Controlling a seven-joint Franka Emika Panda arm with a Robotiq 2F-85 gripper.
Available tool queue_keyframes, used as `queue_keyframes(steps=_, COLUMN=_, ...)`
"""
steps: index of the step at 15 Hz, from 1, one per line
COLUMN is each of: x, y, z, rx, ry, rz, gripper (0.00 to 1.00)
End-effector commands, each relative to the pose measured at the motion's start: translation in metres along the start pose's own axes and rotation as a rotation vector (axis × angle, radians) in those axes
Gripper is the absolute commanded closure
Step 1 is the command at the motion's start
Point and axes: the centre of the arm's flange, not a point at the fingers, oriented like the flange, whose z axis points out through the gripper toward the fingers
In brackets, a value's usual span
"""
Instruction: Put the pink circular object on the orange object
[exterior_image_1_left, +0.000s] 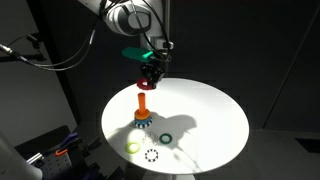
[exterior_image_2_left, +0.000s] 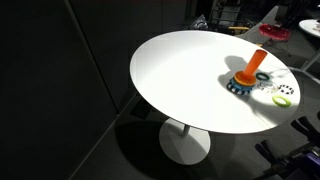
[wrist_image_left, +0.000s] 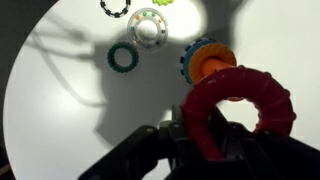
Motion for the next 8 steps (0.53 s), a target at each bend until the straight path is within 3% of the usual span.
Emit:
queue_keyframes(steps=1, x=0.0007, y=0.0150, z=-0.0073, rx=0.026, ry=-0.010, rz=-0.013, gripper=0.90)
queue_keyframes(steps=8, x=-0.0033, y=0.0246, z=-0.0051, rx=0.048, ry=-0.026, rz=-0.032, gripper=0.90)
